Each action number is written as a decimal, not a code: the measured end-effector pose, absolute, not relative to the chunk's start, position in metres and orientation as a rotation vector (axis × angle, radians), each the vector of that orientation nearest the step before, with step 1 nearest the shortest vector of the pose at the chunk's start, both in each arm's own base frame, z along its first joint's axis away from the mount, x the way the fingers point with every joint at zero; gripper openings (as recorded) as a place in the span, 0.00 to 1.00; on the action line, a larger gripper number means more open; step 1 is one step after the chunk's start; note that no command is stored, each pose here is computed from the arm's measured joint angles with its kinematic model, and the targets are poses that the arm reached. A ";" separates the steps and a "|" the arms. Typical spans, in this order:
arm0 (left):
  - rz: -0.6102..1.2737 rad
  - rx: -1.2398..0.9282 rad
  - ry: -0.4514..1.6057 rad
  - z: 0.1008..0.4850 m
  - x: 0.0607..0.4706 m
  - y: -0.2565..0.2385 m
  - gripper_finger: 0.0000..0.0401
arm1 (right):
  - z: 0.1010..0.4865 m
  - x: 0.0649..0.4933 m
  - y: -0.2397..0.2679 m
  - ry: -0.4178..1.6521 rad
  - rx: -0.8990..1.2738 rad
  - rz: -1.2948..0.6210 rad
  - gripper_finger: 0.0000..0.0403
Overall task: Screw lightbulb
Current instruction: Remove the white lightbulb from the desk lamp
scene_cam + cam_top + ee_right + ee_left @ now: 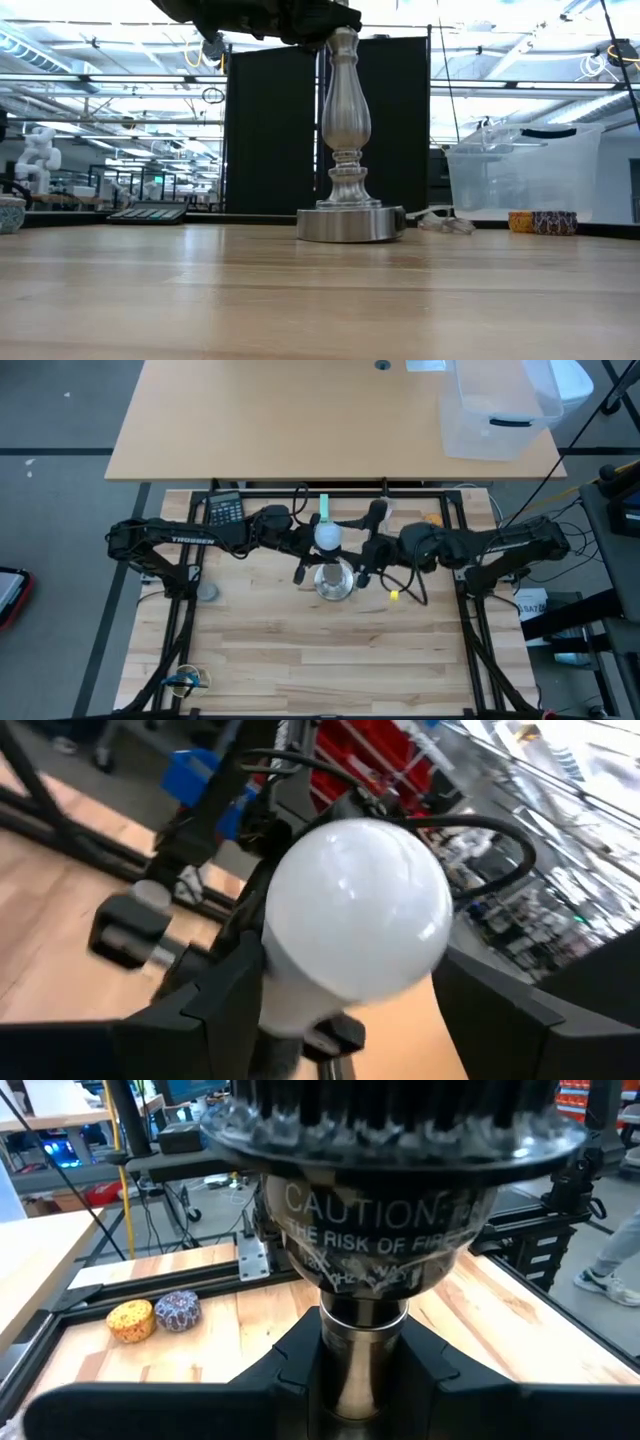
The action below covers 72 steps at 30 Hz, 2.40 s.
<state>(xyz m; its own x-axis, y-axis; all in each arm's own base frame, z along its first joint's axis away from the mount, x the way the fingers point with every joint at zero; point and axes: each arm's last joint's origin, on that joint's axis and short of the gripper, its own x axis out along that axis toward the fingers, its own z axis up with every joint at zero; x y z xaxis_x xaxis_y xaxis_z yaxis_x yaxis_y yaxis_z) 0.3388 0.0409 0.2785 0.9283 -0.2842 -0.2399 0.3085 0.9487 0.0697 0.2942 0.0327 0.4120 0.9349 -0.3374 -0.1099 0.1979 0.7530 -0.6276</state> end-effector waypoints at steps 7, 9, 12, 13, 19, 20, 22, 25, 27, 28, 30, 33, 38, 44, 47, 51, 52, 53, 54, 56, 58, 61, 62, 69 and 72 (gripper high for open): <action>-0.305 0.099 0.238 0.278 0.339 0.041 0.18 | 0.416 0.287 0.009 0.210 -0.625 -0.211 0.61; -0.301 0.099 0.240 0.277 0.338 0.042 0.18 | 0.415 0.287 0.004 0.213 -0.614 -0.184 0.60; -0.299 0.096 0.243 0.277 0.338 0.043 0.18 | 0.414 0.287 -0.003 0.213 -0.589 -0.152 0.57; -0.300 0.095 0.244 0.277 0.338 0.043 0.18 | 0.414 0.288 -0.004 0.210 -0.585 -0.144 0.56; -0.296 0.082 0.247 0.277 0.338 0.044 0.18 | 0.414 0.288 -0.009 0.208 -0.565 -0.143 0.53; -0.295 0.082 0.247 0.277 0.338 0.044 0.18 | 0.414 0.288 -0.009 0.209 -0.551 -0.151 0.53; -0.295 0.079 0.248 0.277 0.338 0.044 0.18 | 0.415 0.287 -0.009 0.207 -0.516 -0.171 0.54; -0.296 0.083 0.247 0.277 0.338 0.044 0.18 | 0.416 0.285 -0.006 0.198 -0.466 -0.179 0.57; -0.297 0.084 0.247 0.277 0.338 0.044 0.18 | 0.418 0.283 -0.003 0.191 -0.447 -0.185 0.59; -0.297 0.084 0.247 0.277 0.338 0.044 0.18 | 0.418 0.282 -0.002 0.190 -0.441 -0.197 0.61; -0.297 0.083 0.247 0.277 0.338 0.044 0.18 | 0.419 0.281 0.001 0.191 -0.429 -0.229 0.63; -0.297 0.083 0.247 0.277 0.338 0.044 0.18 | 0.419 0.281 0.006 0.199 -0.414 -0.263 0.67; -0.299 0.087 0.243 0.277 0.338 0.043 0.18 | 0.411 0.276 0.018 0.291 -0.401 -0.359 0.73; -0.298 0.086 0.241 0.277 0.338 0.043 0.18 | 0.407 0.271 0.045 0.310 -0.377 -0.299 0.72; -0.295 0.086 0.241 0.277 0.338 0.043 0.18 | 0.409 0.271 0.058 0.271 -0.371 -0.257 0.70; -0.291 0.084 0.240 0.278 0.338 0.044 0.18 | 0.411 0.274 0.072 0.213 -0.351 -0.220 0.68; -0.291 0.084 0.239 0.278 0.338 0.044 0.18 | 0.412 0.275 0.076 0.199 -0.349 -0.214 0.67; -0.290 0.084 0.237 0.278 0.338 0.044 0.18 | 0.410 0.277 0.079 0.198 -0.353 -0.213 0.67; -0.290 0.084 0.235 0.278 0.338 0.044 0.18 | 0.409 0.280 0.082 0.189 -0.357 -0.226 0.66; -0.289 0.085 0.230 0.278 0.338 0.044 0.18 | 0.405 0.286 0.089 0.192 -0.387 -0.249 0.65; -0.289 0.085 0.229 0.279 0.339 0.044 0.18 | 0.399 0.293 0.098 0.191 -0.417 -0.276 0.63; -0.288 0.085 0.228 0.279 0.339 0.044 0.18 | 0.391 0.301 0.113 0.186 -0.446 -0.299 0.61; -0.288 0.085 0.227 0.279 0.339 0.044 0.18 | 0.388 0.304 0.119 0.185 -0.455 -0.301 0.61; -0.287 0.086 0.228 0.279 0.339 0.044 0.18 | 0.375 0.315 0.158 0.110 -0.496 -0.323 0.57; -0.287 0.086 0.228 0.279 0.339 0.044 0.18 | 0.370 0.319 0.173 0.068 -0.489 -0.299 0.55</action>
<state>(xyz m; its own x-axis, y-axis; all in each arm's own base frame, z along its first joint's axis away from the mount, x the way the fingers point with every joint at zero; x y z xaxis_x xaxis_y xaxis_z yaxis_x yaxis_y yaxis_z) 0.3385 0.0440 0.2787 0.9336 -0.2704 -0.2349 0.2898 0.9557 0.0518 0.3190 0.1728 0.3702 0.9541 -0.2993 0.0064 0.2667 0.8402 -0.4721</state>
